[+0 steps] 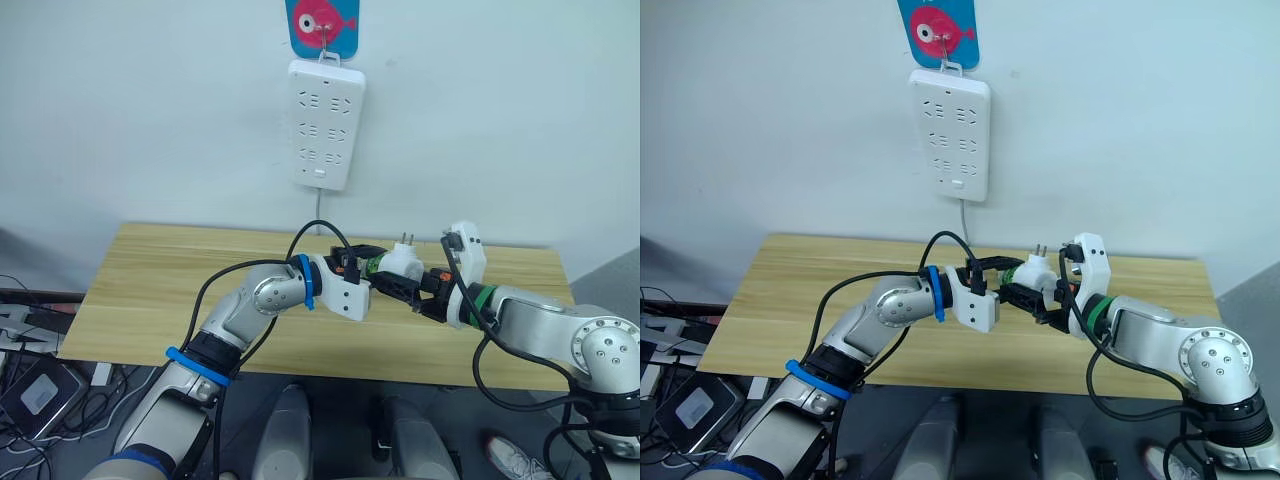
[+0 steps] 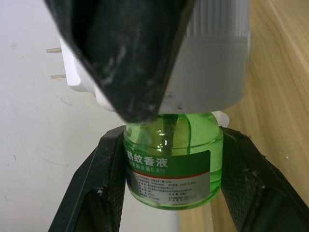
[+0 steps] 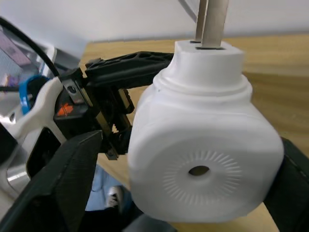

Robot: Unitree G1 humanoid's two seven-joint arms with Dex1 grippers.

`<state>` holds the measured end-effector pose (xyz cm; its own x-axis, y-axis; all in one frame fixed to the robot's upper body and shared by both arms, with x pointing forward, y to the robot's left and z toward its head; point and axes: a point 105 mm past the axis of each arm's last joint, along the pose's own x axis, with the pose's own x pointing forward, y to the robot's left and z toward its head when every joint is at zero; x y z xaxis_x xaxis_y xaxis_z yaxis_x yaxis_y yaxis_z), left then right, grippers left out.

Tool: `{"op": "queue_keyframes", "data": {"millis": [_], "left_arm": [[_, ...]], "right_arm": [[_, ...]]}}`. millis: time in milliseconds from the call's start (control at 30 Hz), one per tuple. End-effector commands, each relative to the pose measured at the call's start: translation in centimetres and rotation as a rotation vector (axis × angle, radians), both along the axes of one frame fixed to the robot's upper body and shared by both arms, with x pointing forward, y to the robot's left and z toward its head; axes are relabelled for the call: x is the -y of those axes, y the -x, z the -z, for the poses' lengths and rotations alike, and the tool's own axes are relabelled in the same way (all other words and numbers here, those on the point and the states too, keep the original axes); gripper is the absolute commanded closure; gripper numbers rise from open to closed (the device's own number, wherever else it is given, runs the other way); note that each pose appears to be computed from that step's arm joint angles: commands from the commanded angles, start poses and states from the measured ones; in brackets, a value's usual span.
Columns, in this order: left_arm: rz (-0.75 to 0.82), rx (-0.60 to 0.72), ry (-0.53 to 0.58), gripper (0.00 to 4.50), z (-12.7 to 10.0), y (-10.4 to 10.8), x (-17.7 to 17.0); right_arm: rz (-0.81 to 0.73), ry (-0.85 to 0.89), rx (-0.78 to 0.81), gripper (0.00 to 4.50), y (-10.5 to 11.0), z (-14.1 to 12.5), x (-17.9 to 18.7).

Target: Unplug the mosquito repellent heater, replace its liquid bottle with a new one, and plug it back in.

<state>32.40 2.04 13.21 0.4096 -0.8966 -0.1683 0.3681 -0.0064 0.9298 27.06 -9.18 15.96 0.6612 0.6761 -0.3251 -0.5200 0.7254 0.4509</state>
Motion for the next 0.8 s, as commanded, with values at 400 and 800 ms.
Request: {"op": "queue_keyframes", "data": {"millis": [400,800], "left_arm": [[-0.101,-0.877,0.776,2.22,-0.8,-1.2,0.1],[-0.043,-0.855,0.735,2.22,-2.0,-0.5,0.9]], "right_arm": [[0.134,0.045,0.434,0.00,0.6,-3.9,1.0],[0.234,-0.035,0.455,0.00,-1.9,-3.7,-1.2]]}}
